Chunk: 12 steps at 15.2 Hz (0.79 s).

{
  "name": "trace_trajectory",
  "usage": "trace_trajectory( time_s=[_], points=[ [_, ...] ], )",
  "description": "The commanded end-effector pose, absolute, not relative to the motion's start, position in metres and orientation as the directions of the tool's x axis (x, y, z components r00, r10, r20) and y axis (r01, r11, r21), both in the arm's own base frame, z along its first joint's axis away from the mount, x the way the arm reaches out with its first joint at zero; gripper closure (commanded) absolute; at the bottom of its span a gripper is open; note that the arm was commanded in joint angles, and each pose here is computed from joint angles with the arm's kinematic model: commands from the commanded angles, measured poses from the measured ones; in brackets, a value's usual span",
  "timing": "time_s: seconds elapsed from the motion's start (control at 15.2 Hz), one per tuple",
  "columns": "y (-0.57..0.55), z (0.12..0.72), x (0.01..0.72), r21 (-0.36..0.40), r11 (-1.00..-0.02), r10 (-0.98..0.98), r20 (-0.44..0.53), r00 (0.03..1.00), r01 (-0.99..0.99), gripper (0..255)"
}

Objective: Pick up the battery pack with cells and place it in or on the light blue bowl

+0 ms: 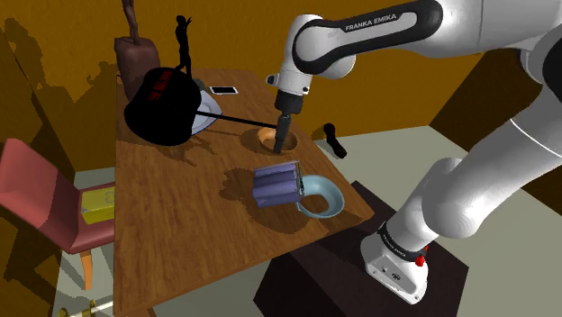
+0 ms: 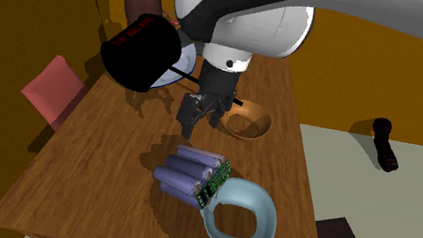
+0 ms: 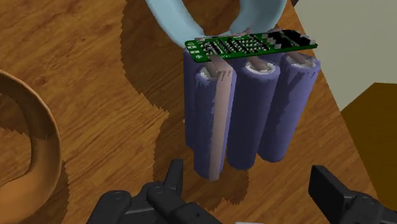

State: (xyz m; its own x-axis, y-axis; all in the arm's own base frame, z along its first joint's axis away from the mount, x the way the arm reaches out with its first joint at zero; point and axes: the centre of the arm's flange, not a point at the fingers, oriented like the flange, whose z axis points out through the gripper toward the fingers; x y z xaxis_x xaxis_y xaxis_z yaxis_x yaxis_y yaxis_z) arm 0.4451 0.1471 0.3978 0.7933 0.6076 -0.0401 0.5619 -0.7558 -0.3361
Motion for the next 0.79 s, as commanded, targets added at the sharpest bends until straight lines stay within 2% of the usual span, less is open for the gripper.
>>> trace_trajectory(
  time_s=[0.0, 0.73],
  points=[
    [0.138, 0.368, 0.473, -0.436, -0.654, 0.7, -0.039, 0.713, 0.618, 0],
    [0.149, 0.327, 0.464, -0.452, -0.638, 0.713, -0.039, 0.701, 0.624, 0]
  ],
)
